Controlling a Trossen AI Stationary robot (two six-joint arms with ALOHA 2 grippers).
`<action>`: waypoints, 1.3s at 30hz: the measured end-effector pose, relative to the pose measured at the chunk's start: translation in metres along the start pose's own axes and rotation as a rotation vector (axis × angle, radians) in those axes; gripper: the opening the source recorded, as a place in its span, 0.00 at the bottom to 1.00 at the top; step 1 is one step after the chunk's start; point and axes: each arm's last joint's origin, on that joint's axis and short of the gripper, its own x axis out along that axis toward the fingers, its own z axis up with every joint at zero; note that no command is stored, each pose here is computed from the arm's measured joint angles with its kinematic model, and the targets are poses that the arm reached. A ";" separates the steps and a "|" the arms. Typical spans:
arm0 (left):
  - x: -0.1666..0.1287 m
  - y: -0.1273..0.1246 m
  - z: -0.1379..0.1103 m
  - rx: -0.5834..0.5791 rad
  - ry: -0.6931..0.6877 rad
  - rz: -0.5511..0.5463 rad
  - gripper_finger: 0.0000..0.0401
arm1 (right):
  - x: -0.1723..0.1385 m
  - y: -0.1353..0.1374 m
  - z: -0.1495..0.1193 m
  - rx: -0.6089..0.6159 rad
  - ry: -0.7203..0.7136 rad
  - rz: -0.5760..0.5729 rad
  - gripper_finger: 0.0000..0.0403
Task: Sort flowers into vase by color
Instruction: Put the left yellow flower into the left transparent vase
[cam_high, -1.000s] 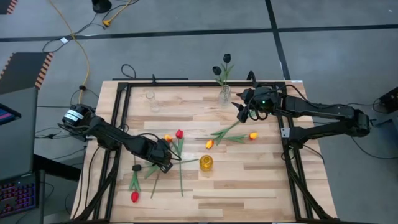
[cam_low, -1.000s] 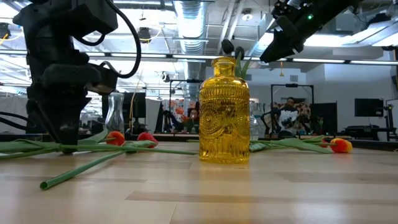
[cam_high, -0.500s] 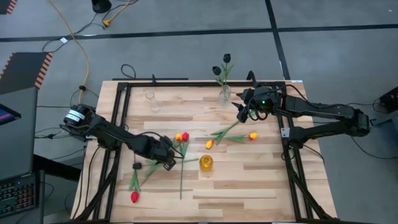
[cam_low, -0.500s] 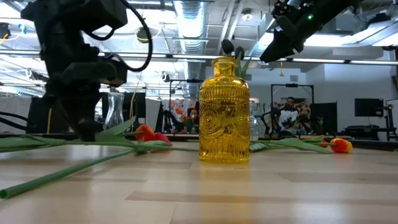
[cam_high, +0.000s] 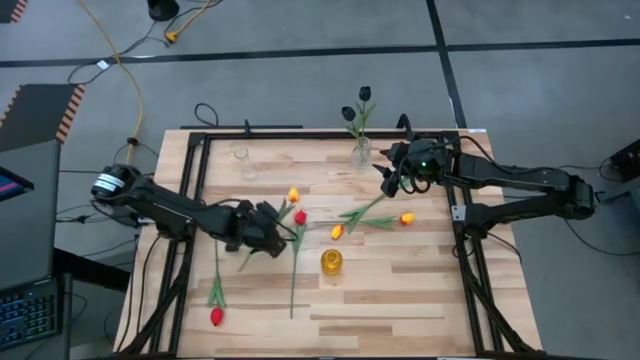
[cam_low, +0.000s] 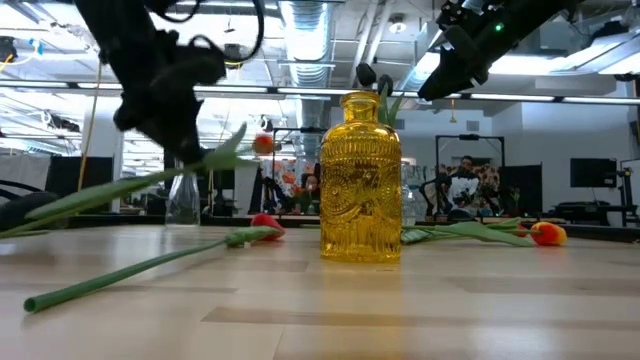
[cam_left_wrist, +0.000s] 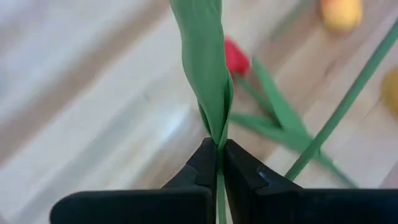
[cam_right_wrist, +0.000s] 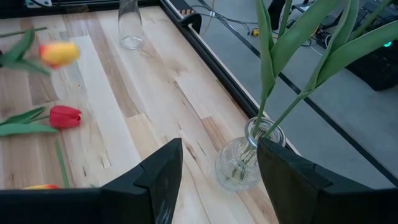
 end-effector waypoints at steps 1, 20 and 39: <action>-0.005 0.002 0.002 -0.006 -0.041 0.005 0.00 | 0.000 0.000 0.000 0.000 0.001 0.000 0.58; -0.047 0.007 0.007 0.086 -0.624 0.311 0.00 | 0.000 0.000 0.000 0.000 0.000 0.000 0.58; -0.120 0.082 0.037 -0.074 -0.855 0.505 0.00 | 0.000 0.000 0.000 0.000 0.000 0.000 0.58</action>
